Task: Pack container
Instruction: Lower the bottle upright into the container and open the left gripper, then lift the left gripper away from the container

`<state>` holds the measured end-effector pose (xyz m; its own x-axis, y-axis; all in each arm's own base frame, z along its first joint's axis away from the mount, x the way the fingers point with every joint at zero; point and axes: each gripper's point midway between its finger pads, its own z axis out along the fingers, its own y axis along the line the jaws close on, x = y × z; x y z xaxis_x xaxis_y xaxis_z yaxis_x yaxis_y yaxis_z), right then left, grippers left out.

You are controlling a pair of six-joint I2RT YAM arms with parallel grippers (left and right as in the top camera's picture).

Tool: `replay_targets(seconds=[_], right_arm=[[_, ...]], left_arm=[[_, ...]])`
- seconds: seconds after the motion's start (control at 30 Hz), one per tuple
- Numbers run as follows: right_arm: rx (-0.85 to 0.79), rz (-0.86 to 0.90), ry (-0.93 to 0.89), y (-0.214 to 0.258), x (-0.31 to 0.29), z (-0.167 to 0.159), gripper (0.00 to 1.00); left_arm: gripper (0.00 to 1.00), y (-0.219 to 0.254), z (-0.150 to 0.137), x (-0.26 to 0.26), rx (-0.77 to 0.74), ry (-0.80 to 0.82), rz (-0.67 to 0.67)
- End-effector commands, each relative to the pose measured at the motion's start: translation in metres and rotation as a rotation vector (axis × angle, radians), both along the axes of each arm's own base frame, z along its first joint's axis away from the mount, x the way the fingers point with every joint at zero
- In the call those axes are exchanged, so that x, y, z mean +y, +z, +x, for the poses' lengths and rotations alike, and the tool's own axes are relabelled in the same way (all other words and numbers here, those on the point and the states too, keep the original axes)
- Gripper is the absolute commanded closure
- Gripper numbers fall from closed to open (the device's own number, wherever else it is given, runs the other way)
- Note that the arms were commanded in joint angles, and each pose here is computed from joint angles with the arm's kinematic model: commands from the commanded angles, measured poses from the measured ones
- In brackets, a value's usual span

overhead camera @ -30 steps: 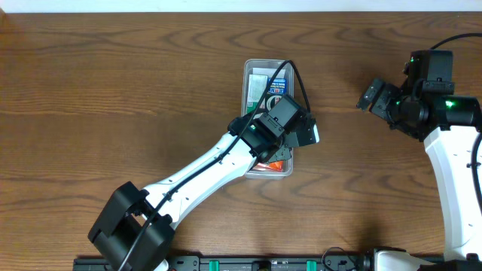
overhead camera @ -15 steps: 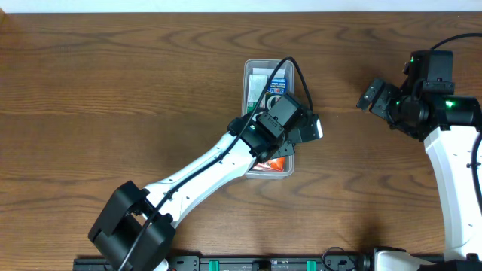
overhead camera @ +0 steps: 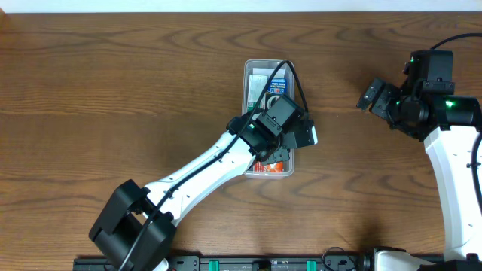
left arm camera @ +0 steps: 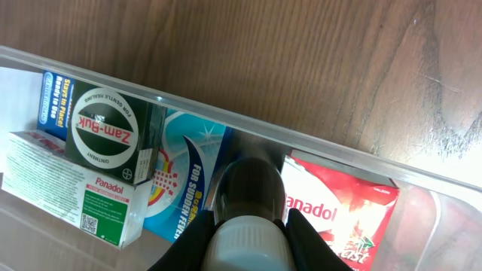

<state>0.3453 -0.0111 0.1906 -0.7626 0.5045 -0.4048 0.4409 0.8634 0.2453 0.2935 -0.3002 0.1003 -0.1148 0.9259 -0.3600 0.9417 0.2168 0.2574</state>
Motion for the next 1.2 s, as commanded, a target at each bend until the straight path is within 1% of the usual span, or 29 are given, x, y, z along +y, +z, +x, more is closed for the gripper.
replay_targets(seconds=[0.0,0.17,0.2,0.23,0.27,0.4,0.43,0.7,0.77,0.8,0.83,0.87,0.93,1.03,1.1,1.17], right_arm=[[-0.018,0.004,-0.01,0.006,-0.001,-0.001,0.01],[-0.018,0.004,-0.01,0.006,-0.001,-0.001,0.01],[-0.018,0.004,-0.01,0.006,-0.001,-0.001,0.01],[-0.018,0.004,-0.01,0.006,-0.001,-0.001,0.01],[-0.018,0.004,-0.01,0.006,-0.001,-0.001,0.01],[-0.018,0.004,-0.009,0.006,-0.001,-0.001,0.01],[-0.018,0.004,-0.009,0.006,-0.001,-0.001,0.01],[-0.018,0.004,-0.01,0.006,-0.001,-0.001,0.01],[-0.018,0.004,-0.01,0.006,-0.001,-0.001,0.01],[-0.018,0.004,-0.009,0.006,-0.001,-0.001,0.01],[-0.018,0.004,-0.01,0.006,-0.001,-0.001,0.01],[-0.018,0.004,-0.01,0.006,-0.001,-0.001,0.01],[-0.018,0.004,-0.01,0.006,-0.001,-0.001,0.01],[-0.018,0.004,-0.01,0.006,-0.001,-0.001,0.01],[-0.018,0.004,-0.009,0.006,-0.001,-0.001,0.01],[-0.018,0.004,-0.01,0.006,-0.001,-0.001,0.01]], left_arm=[[0.89,-0.008,0.001,0.005,0.031,-0.004,0.0],[0.83,-0.005,0.006,0.003,0.066,-0.001,-0.067],[0.8,-0.004,0.007,0.002,0.07,-0.001,-0.082],[0.75,-0.003,0.009,0.002,0.067,0.001,-0.092],[0.72,-0.002,0.011,0.002,0.063,0.004,-0.096],[0.5,-0.001,0.014,0.001,0.056,0.006,-0.103],[0.47,-0.001,0.014,0.001,0.056,0.006,-0.102],[0.44,-0.001,0.014,0.002,0.059,0.016,-0.106],[0.25,0.005,0.016,0.003,0.052,0.054,-0.117],[0.13,0.01,0.017,0.003,0.05,0.077,-0.129],[0.06,0.017,0.018,0.004,0.046,0.106,-0.143],[0.02,0.025,0.019,0.007,0.038,0.15,-0.156],[0.02,0.045,0.022,0.015,0.011,0.247,-0.193],[0.02,0.078,0.022,0.029,-0.025,0.345,-0.257],[0.02,0.102,0.027,0.046,-0.06,0.451,-0.311],[0.02,0.122,0.031,0.072,-0.088,0.6,-0.358]])
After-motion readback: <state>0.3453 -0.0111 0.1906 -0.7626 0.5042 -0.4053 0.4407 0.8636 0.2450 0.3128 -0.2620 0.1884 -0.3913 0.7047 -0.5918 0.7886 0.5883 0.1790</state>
